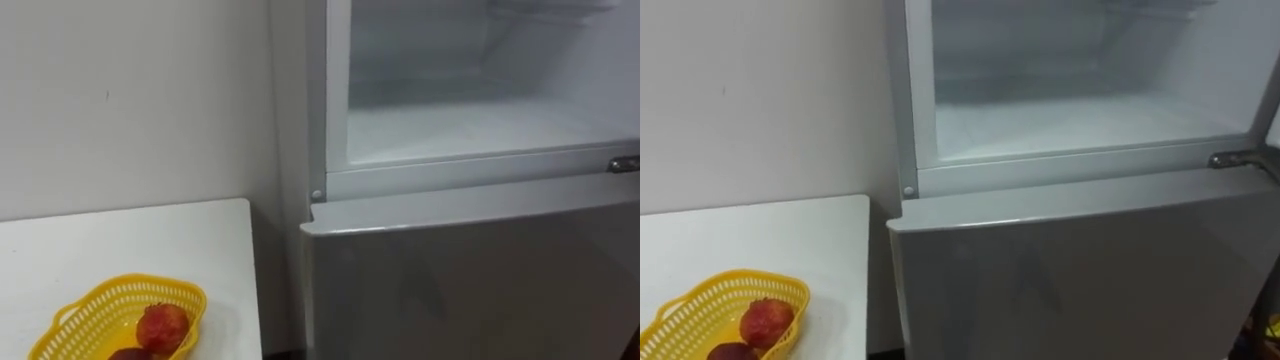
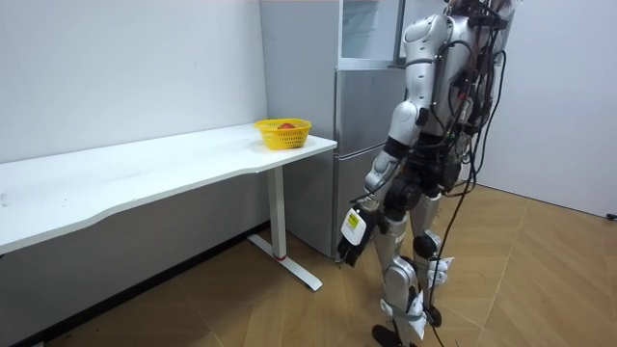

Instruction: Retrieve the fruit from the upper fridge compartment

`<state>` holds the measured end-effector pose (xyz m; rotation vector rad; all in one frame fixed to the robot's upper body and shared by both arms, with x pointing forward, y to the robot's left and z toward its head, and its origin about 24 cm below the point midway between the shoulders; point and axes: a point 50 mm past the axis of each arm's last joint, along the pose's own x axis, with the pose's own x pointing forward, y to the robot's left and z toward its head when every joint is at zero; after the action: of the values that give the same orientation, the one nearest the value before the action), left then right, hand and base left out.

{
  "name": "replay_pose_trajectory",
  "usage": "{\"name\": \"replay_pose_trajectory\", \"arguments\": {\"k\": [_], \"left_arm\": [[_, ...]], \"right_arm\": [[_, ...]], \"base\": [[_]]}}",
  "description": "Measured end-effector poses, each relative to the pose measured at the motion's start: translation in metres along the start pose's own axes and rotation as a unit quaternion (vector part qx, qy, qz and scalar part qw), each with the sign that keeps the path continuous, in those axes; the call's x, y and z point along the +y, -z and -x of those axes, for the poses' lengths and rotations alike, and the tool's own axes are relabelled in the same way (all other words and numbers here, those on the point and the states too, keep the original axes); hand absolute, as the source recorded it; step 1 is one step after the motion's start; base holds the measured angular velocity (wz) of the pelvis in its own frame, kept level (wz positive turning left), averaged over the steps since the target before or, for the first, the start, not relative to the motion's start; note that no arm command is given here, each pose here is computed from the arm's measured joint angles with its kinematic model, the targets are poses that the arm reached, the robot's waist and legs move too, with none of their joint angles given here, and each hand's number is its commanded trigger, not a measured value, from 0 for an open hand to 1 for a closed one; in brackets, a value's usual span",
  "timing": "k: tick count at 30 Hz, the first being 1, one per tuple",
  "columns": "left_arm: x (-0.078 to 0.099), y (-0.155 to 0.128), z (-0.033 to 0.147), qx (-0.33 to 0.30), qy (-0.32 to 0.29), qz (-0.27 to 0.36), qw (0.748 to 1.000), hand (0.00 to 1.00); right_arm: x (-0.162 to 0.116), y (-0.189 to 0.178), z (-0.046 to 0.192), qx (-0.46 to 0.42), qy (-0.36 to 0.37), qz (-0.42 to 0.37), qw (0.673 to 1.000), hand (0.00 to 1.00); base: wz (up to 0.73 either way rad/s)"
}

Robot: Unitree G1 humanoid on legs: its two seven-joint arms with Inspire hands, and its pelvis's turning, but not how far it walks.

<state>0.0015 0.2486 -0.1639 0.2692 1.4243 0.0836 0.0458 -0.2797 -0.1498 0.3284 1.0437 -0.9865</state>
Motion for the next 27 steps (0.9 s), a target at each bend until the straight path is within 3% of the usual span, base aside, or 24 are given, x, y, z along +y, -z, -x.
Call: {"name": "replay_pose_trajectory", "arguments": {"k": [5, 8, 11, 14, 17, 20, 27], "left_arm": [[0.0, 0.01, 0.002, 0.021, -0.003, 0.014, 1.0, 0.0], [0.005, 0.014, 0.003, 0.023, -0.013, 0.038, 0.999, 0.0], [0.011, 0.012, 0.004, 0.012, -0.027, 0.057, 0.998, 0.0], [0.013, 0.007, 0.004, 0.0, -0.029, 0.074, 0.997, 0.0], [0.016, 0.009, 0.006, -0.004, -0.034, 0.098, 0.995, 0.0], [0.021, 0.002, 0.007, -0.023, -0.043, 0.104, 0.993, 0.0], [0.03, -0.004, 0.009, -0.046, -0.058, 0.118, 0.99, 0.0]], "right_arm": [[-0.017, 0.008, -0.002, 0.063, 0.046, -0.19, 0.979, 0.0], [-0.021, 0.006, -0.003, 0.08, 0.071, -0.31, 0.945, 0.0], [-0.029, 0.004, -0.004, 0.099, 0.097, -0.447, 0.884, 0.0], [-0.035, 0.001, -0.004, 0.101, 0.114, -0.511, 0.846, 0.0], [-0.034, -0.017, -0.004, 0.082, 0.105, -0.542, 0.83, 0.0], [-0.03, -0.06, 0.0, 0.024, 0.064, -0.577, 0.814, 0.0], [-0.05, -0.146, 0.021, -0.09, 0.026, -0.634, 0.768, 0.0]], "base": [[0.04], [0.03], [0.15], [0.06], [-0.11], [-0.18], [0.02]]}}
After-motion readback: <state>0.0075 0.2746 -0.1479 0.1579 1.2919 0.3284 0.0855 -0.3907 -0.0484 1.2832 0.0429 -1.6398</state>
